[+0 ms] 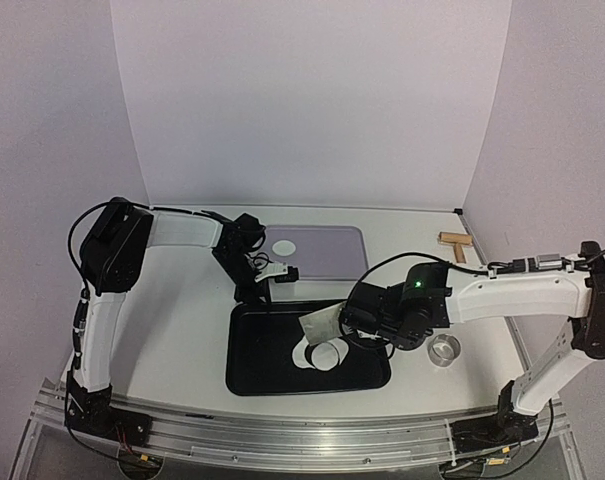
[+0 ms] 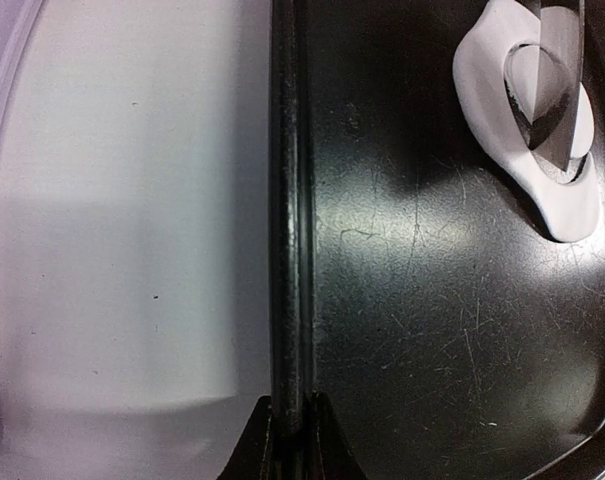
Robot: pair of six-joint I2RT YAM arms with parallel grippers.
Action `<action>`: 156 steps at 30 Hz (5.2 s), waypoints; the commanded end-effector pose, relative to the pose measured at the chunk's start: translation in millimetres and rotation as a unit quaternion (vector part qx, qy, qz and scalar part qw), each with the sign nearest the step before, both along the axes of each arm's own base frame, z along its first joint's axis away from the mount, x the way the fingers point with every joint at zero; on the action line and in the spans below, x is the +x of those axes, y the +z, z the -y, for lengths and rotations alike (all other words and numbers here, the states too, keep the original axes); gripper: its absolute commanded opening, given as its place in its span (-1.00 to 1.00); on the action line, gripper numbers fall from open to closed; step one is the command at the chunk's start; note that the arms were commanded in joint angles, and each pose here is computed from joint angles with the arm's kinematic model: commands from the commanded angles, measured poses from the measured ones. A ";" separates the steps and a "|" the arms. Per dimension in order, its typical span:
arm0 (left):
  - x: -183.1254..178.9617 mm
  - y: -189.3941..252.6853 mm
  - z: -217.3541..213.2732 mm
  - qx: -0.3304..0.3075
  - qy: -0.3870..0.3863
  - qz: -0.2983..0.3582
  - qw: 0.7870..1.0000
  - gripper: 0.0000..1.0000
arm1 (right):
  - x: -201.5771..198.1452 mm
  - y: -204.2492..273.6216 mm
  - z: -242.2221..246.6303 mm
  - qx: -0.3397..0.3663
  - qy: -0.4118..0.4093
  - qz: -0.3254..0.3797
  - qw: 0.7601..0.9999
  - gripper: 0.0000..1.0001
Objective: Roll out the dumpling wrappers from the dough
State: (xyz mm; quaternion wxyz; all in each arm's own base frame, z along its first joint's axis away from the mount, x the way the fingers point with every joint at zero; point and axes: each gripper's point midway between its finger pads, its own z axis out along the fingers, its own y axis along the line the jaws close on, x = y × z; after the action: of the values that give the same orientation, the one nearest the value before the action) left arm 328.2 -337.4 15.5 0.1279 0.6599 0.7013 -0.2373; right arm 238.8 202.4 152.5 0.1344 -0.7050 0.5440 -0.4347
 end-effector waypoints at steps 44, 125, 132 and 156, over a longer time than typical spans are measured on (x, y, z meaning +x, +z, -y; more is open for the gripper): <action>-15.9 10.4 11.8 -0.007 -0.049 0.024 0.998 -1.00 | 6.7 54.9 -51.2 0.094 0.049 0.096 0.990 -1.00; -15.9 17.8 11.1 -0.008 -0.041 0.028 0.999 -1.00 | -0.1 34.9 42.3 0.008 -0.060 0.054 0.997 -1.00; -17.5 17.0 10.4 -0.009 -0.041 0.023 0.999 -1.00 | 0.7 18.9 49.2 -0.016 -0.076 0.064 0.995 -1.00; -20.8 16.0 12.5 -0.013 -0.037 0.008 0.999 -1.00 | -5.6 -6.8 64.4 -0.036 -0.112 0.050 0.992 -1.00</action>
State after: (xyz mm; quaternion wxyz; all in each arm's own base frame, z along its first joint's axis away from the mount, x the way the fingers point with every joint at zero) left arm 306.8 -345.3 17.1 0.1106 0.6687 0.6907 -0.2522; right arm 233.4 144.6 145.7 0.0867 -0.6383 0.5840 -0.4940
